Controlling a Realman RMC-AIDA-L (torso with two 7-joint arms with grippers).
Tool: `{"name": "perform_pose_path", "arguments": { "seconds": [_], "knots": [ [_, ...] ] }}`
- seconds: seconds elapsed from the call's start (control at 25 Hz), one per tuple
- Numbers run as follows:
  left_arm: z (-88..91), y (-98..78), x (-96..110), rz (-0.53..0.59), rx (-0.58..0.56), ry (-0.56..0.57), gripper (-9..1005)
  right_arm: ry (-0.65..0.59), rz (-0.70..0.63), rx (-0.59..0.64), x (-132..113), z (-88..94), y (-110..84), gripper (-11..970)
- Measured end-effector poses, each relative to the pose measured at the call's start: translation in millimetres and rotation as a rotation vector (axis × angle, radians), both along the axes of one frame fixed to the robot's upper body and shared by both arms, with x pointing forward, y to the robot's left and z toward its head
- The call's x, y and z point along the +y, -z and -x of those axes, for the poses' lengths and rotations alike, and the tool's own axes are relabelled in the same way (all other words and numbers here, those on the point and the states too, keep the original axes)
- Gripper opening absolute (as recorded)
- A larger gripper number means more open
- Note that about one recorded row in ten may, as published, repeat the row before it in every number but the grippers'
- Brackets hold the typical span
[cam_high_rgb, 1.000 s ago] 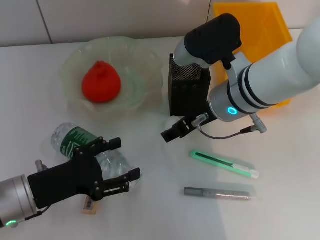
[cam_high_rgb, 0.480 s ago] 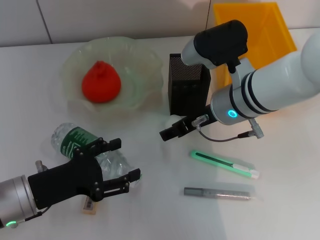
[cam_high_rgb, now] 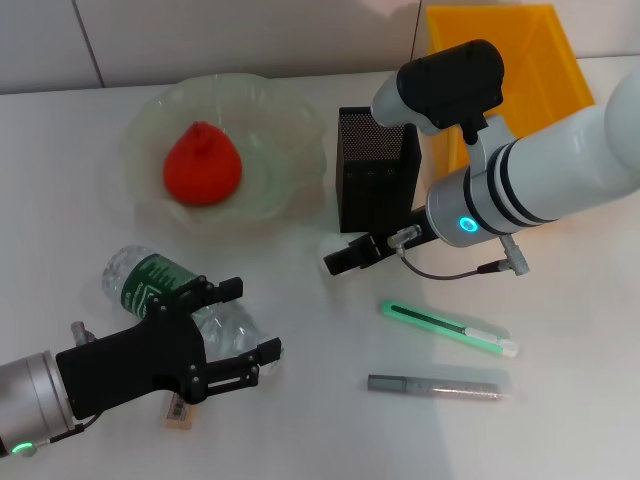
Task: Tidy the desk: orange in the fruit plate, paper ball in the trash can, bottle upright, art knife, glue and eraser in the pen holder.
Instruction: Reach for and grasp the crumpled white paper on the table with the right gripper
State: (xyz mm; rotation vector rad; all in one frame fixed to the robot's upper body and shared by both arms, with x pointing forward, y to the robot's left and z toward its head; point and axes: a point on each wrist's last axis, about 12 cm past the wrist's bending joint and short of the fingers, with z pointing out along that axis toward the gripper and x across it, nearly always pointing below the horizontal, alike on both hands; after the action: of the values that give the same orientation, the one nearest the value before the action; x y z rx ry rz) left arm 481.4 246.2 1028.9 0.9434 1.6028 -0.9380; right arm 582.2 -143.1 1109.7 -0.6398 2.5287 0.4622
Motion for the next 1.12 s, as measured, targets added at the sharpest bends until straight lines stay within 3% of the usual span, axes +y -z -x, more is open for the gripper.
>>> {"name": "perform_pose_path", "arguments": {
  "seconds": [1.12],
  "knots": [
    [0.3,0.2,0,-0.002,-0.002,0.004,869,0.007,-0.033,0.028,7,-8.0,12.1,724]
  ]
}}
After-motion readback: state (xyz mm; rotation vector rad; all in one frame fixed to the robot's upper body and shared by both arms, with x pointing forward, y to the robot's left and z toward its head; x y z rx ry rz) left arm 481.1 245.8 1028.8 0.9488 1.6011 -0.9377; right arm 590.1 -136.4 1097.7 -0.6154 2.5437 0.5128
